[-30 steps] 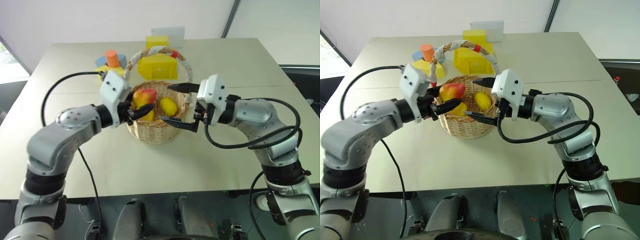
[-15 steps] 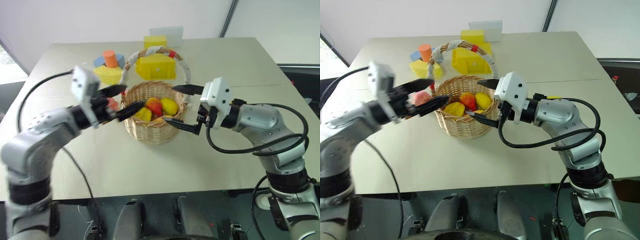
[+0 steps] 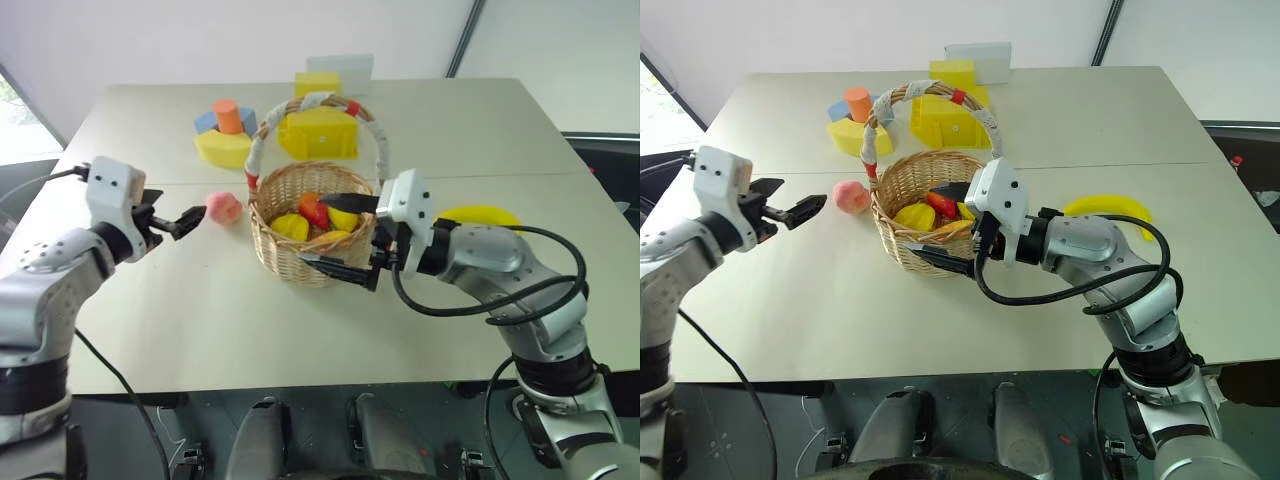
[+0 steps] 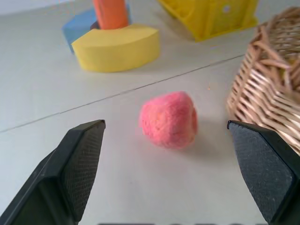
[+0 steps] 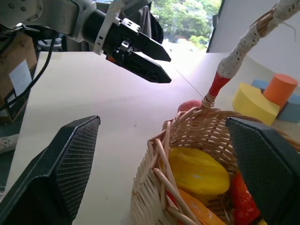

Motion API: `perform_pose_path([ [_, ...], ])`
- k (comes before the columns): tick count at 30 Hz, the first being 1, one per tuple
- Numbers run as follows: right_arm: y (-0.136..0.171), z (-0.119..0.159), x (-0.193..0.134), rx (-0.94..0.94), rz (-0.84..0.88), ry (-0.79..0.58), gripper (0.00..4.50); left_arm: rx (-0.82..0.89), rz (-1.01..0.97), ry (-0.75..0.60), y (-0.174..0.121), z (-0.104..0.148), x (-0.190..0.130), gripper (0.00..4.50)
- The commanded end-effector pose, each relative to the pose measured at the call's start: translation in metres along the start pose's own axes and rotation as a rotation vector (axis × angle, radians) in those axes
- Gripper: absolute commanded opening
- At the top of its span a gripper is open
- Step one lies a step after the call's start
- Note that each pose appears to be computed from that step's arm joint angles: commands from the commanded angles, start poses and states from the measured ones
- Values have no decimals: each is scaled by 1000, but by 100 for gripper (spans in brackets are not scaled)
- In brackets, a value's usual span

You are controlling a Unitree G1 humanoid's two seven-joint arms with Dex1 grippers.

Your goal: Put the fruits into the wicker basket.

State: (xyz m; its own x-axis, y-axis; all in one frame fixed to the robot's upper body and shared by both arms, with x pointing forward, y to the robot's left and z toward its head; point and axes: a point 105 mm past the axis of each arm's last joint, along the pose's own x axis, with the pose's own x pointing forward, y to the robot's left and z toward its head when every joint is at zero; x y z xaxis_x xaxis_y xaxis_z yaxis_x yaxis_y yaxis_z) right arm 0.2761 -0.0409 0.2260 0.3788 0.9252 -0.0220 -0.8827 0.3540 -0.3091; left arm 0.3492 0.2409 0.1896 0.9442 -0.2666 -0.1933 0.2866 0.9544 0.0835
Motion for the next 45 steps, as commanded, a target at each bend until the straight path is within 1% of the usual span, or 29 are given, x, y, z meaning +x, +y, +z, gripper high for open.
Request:
perform_pose_path([
  [1, -6, 9, 3, -53, -37, -22, 450, 38, 4, 4, -3, 4, 20, 444],
  [4, -7, 9, 4, -64, -50, -20, 450, 48, -4, 43, -6, 0, 39, 444],
  [7, -10, 8, 2, -71, -70, -20, 450, 48, 5, 109, -4, -12, 56, 444],
  [14, -9, 6, 1, -72, -91, -16, 450, 41, -9, 134, -7, -16, 71, 444],
  [16, -9, 5, 1, -72, -99, -15, 450, 28, -1, 123, -5, -15, 73, 393],
  [17, -9, 5, 1, -72, -102, -13, 450, 22, -4, 111, -5, -14, 73, 358],
  [19, -9, 3, 1, -74, -104, -8, 450, 35, -6, 109, -4, -14, 72, 268],
  [20, -9, 3, 1, -75, -104, -7, 450, 54, 2, 116, -2, -15, 71, 237],
  [21, -9, 3, 1, -76, -103, -6, 450, 55, 8, 123, 0, -15, 69, 227],
  [23, -9, 3, 2, -80, -100, -6, 450, 51, 25, 123, 6, -15, 63, 227],
  [25, -8, 4, 2, -83, -99, -8, 450, 68, 44, 110, 16, -13, 49, 227],
  [28, -10, 4, -1, -85, -102, -8, 450, 72, -10, -2, 18, 5, 16, 227],
  [29, -13, 3, -3, -84, -108, -1, 450, 70, -67, -59, 12, 14, 1, 227],
  [31, -18, 1, -6, -82, -115, 7, 450, 100, -216, -161, -8, 32, -32, 227],
  [33, -23, 0, -8, -79, -119, 12, 450, 104, -344, -193, -30, 41, -55, 227],
  [35, -29, -3, -10, -76, -125, 20, 450, 125, -463, -209, -60, 52, -65, 227],
  [36, -32, -4, -10, -76, -127, 25, 450, 142, -504, -217, -74, 56, -65, 227],
  [38, -37, -7, -13, -78, -131, 40, 450, 186, -538, -224, -100, 63, -52, 227],
  [39, -39, -8, -14, -79, -132, 45, 450, 197, -539, -223, -107, 64, -48, 227],
  [41, -43, -12, -21, -83, -143, 70, 450, 215, -517, -208, -122, 64, -27, 227],
  [43, -45, -16, -29, -89, -153, 98, 450, 196, -518, -190, -136, 63, -9, 227],
  [45, -46, -19, -36, -92, -161, 118, 450, 204, -519, -164, -143, 60, 3, 227],
])
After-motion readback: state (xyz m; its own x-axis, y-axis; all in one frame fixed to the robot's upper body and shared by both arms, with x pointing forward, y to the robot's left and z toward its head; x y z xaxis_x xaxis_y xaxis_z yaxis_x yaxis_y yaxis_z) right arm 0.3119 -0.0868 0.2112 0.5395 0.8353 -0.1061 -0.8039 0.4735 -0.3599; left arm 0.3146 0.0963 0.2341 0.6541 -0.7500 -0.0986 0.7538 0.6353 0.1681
